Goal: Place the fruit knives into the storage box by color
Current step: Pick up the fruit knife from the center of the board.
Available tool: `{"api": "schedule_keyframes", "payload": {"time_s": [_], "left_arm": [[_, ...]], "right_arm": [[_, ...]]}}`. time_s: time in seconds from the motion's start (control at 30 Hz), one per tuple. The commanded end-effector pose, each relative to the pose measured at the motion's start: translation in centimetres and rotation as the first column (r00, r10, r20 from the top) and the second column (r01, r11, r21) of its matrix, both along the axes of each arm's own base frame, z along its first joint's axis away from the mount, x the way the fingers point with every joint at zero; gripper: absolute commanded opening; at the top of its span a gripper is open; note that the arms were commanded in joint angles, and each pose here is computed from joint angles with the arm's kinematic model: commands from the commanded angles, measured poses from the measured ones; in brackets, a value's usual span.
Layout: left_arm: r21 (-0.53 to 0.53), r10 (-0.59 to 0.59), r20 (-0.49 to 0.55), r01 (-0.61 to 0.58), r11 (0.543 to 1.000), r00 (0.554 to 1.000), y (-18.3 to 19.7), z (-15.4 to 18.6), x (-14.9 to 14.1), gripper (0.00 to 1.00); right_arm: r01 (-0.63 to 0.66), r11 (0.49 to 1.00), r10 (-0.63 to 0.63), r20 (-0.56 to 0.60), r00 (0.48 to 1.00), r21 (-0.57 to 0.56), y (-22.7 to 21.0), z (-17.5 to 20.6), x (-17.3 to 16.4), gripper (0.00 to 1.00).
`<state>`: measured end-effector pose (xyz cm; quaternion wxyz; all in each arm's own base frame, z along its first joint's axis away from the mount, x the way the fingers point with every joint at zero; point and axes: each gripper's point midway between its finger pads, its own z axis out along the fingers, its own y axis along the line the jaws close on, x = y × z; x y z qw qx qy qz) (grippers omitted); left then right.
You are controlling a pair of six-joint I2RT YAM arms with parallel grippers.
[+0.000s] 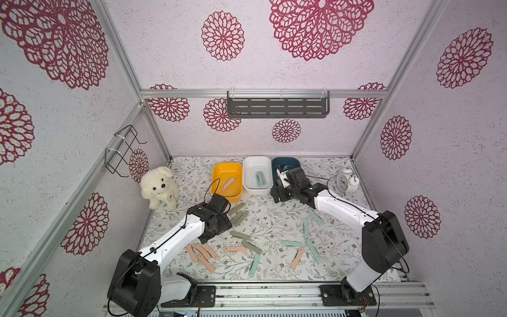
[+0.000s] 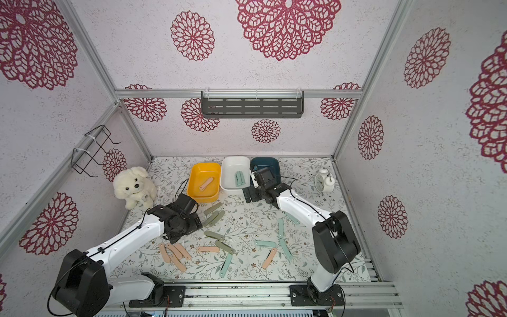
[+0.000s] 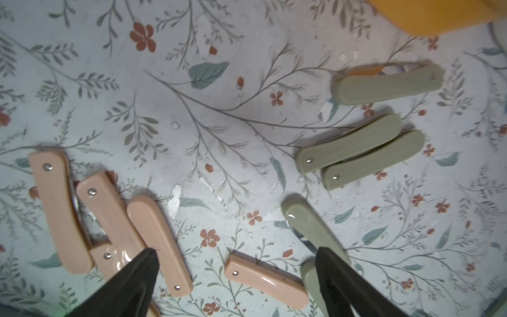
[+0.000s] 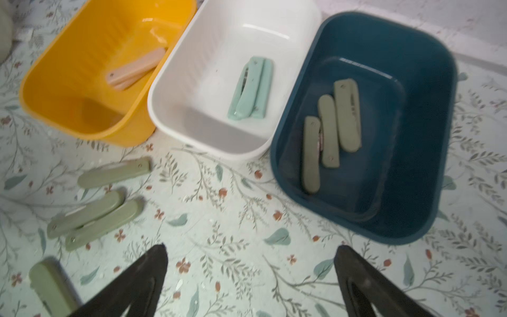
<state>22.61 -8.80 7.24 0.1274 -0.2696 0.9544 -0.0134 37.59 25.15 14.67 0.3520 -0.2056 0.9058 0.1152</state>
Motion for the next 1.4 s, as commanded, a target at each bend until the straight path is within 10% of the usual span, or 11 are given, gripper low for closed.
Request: {"api": "schedule_keyframes", "payload": {"time_s": [0.0,0.53,1.37], "left_arm": [[0.039,0.120,-0.003,-0.120,0.992,0.993,1.2,-0.6,-2.1,0.83],[0.024,0.149,-0.073,-0.147,0.989,0.986,-1.2,-5.1,-5.0,0.54],[0.069,0.173,-0.067,-0.168,0.983,0.983,-0.6,-6.9,-7.6,0.54]], "right_arm": [[-0.001,0.999,0.001,-0.002,1.000,0.052,0.3,0.5,-1.3,0.99],[-0.037,0.998,0.039,-0.018,0.999,0.060,1.0,0.1,-2.7,0.99],[-0.046,0.998,0.048,-0.050,0.998,0.040,1.6,-0.9,-2.4,0.99]]}}
